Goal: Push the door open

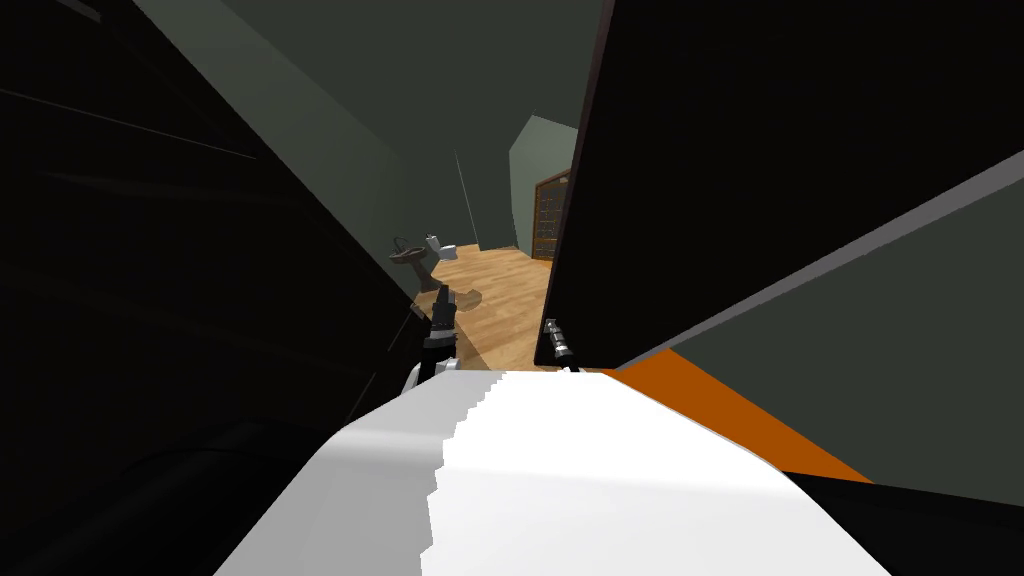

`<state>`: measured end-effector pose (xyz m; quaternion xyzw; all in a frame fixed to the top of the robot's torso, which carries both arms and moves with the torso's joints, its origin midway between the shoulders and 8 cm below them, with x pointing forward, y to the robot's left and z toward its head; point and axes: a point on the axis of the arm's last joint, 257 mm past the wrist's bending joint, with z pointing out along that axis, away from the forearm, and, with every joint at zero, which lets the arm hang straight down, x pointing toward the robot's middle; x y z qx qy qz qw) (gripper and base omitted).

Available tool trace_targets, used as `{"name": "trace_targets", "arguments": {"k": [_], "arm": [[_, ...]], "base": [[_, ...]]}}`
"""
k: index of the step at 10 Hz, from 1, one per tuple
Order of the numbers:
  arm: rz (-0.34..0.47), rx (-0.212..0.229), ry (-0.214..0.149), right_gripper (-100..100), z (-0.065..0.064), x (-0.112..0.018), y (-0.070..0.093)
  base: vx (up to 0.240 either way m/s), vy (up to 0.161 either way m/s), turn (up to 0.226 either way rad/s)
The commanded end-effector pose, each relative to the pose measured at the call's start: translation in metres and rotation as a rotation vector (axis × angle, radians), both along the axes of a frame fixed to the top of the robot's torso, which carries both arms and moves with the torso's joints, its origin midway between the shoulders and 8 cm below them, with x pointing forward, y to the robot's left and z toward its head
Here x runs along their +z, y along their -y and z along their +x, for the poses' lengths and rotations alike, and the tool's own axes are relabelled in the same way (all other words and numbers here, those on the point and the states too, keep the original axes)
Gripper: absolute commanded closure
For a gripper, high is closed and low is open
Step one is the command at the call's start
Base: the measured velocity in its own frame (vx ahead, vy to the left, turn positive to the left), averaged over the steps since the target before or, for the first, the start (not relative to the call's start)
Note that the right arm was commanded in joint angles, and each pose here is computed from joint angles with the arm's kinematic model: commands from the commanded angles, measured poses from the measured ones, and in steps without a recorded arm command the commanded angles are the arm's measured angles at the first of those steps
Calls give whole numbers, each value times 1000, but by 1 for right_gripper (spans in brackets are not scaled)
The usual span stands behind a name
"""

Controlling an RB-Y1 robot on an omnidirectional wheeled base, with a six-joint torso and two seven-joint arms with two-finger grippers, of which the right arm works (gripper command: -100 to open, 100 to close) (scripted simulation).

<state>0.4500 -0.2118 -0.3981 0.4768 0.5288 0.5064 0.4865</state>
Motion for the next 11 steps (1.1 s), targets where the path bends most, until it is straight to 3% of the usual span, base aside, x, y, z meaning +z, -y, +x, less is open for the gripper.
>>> {"name": "trace_targets", "arguments": {"k": [1, 5, 7, 8, 9, 11], "arm": [[-12, -33, 15, 100, 4, 5, 21], [-21, -95, 17, 100, 6, 7, 51], [-21, -95, 17, 100, 6, 7, 51], [-22, -121, 18, 100, 6, 7, 63], [-12, -113, 17, -100, 5, 7, 56], [-4, -120, 16, -100, 5, 7, 56]], "base": [[203, 53, -40], [182, 75, -64], [84, 21, -29], [101, 26, -109], [-44, 77, -117], [-227, 106, -48]]}}
